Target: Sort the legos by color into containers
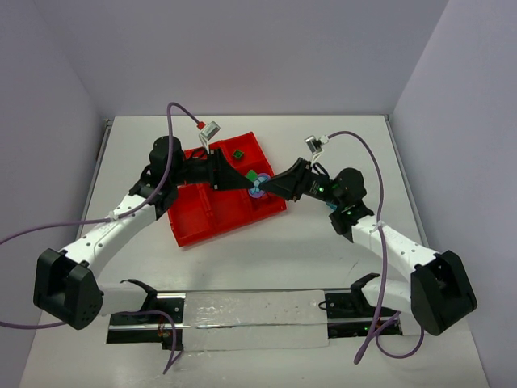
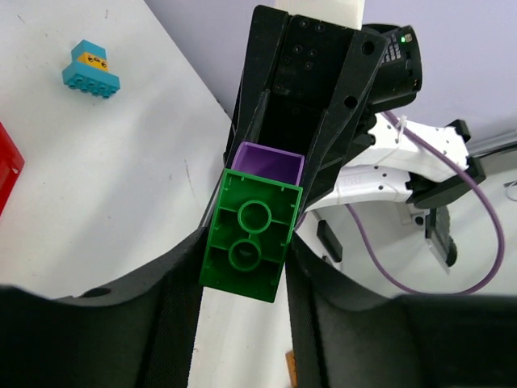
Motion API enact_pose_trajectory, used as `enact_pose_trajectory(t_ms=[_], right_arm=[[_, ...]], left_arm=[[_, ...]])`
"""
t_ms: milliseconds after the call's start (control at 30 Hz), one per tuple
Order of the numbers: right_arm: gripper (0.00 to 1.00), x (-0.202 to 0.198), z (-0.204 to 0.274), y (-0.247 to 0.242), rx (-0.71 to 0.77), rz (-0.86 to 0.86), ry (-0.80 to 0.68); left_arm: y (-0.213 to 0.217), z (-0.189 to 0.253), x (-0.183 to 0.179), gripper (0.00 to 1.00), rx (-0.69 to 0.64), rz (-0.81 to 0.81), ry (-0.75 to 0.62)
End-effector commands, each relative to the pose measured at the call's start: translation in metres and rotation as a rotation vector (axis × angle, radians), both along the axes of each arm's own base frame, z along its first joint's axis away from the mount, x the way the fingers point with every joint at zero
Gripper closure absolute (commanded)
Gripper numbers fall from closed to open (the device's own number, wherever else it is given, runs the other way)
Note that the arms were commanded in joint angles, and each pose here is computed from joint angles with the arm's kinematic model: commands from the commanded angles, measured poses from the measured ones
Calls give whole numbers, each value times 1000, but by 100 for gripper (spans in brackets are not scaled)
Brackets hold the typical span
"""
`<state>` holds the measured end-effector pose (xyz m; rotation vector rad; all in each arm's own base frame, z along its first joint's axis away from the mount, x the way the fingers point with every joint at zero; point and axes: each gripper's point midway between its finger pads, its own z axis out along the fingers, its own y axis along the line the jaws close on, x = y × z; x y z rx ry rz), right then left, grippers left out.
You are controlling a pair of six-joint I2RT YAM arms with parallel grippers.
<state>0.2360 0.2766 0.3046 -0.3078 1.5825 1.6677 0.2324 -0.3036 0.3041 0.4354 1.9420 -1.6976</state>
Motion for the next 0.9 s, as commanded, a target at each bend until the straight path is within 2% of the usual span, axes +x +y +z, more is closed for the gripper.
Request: enact_pose_trajectory(t_ms=[0, 233, 267, 333, 700, 833, 867], right_arm=[[100, -4, 14, -5, 25, -11, -77], [100, -2, 7, -5, 15, -12, -65], [100, -2, 5, -5, 12, -13, -60], [100, 1, 1, -7, 8, -24, -52], [100, 10, -14, -20, -74, -79, -29], [100, 33, -34, -29, -232, -196, 47], [100, 45, -27, -34, -270, -258, 22]], left_arm=[[4, 17, -1, 63, -40, 2, -50], [7, 18, -1, 74, -46, 5, -49], [7, 18, -1, 78, -46, 6, -47], [8, 18, -1, 100, -40, 9, -46], [25, 34, 14, 100, -43, 54, -72], [29, 32, 35, 100, -1, 98, -46], [32, 28, 42, 100, 24, 116, -15]])
